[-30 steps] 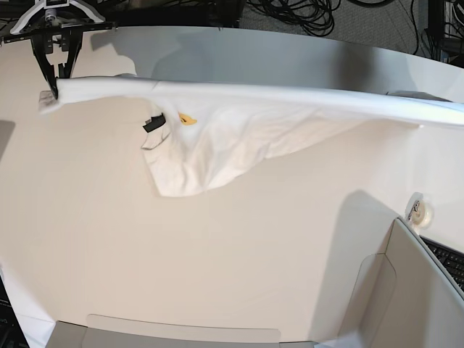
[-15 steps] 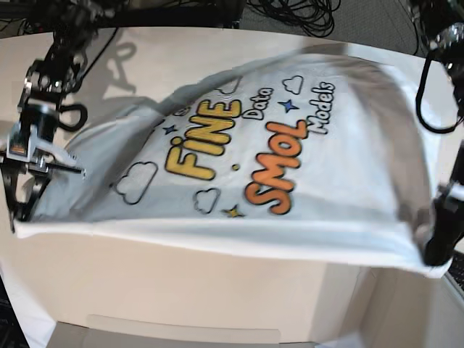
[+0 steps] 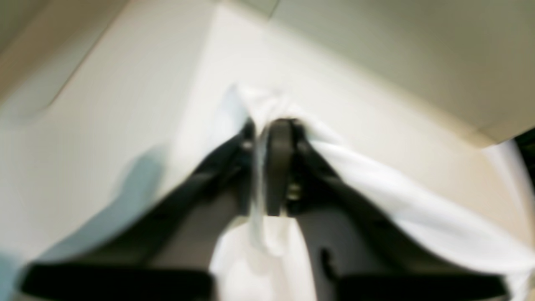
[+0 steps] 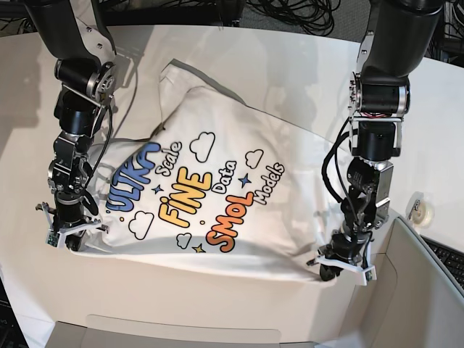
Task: Layout the t-shirt on the table in an organized manner, then fold the t-shirt properly
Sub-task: 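Release the shirt and raise both grippers away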
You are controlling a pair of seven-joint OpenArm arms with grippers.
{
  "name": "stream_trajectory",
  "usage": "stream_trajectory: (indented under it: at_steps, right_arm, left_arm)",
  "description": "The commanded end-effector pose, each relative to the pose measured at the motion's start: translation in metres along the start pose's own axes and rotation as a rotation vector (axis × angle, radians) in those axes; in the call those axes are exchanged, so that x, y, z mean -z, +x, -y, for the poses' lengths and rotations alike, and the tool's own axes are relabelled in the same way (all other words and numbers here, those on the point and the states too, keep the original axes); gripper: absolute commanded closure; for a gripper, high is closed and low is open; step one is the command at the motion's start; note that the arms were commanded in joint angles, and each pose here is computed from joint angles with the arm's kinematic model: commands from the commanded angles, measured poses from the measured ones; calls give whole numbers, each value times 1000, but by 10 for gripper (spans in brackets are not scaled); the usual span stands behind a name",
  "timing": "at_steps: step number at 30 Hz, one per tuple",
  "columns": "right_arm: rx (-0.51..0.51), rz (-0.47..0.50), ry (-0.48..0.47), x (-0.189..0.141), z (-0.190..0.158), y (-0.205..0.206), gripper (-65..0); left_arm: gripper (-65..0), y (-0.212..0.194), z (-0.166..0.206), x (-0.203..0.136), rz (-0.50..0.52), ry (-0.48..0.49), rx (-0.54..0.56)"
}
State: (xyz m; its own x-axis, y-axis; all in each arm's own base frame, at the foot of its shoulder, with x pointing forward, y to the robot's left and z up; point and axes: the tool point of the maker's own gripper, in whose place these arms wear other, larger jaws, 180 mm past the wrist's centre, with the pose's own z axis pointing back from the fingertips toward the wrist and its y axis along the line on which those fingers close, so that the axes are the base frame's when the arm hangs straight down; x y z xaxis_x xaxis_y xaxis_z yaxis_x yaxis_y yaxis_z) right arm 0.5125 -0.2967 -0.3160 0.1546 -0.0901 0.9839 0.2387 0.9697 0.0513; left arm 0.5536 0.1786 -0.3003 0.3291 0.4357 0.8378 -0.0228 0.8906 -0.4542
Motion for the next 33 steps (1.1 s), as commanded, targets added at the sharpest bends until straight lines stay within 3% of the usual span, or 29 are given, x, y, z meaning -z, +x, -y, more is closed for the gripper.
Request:
stream_trajectory:
  at_steps: [1, 2, 4, 8, 12, 15, 17, 22, 25, 33]
  right_arm:
    - [8, 129, -4, 8, -1, 45, -26]
    - [6, 131, -1, 8, -3, 45, -64]
    - [-1, 115, 9, 10, -7, 46, -179]
    - [-83, 123, 79, 14, -31, 56, -464]
    - [-128, 208, 109, 12, -45, 91, -648]
    - [-154, 301, 101, -1, -44, 121, -650]
    - [-187, 378, 89, -18, -38, 141, -650]
    - [-312, 509, 78, -77, -26, 162, -650]
    - [-381, 499, 83, -106, -20, 152, -650]
    - [-516, 352, 119, -162, -10, 97, -650]
  left_arm:
    - [-174, 37, 18, 5, 76, -42, 23]
    - [-245, 34, 16, 4, 61, -38, 40]
    - [-325, 31, 14, 3, 18, -39, 62]
    - [-299, 29, 20, 2, -24, -54, 69]
    - [-313, 35, 26, 3, -62, -61, 76]
    - [-313, 43, 23, -1, -111, -59, 75]
    - [-314, 65, 23, -10, -88, -71, 55]
    - [-313, 64, 2, -57, -124, -68, 58]
    - [-313, 50, -3, -95, -155, -65, 134]
    - [-308, -14, 21, -184, -199, -114, 330]
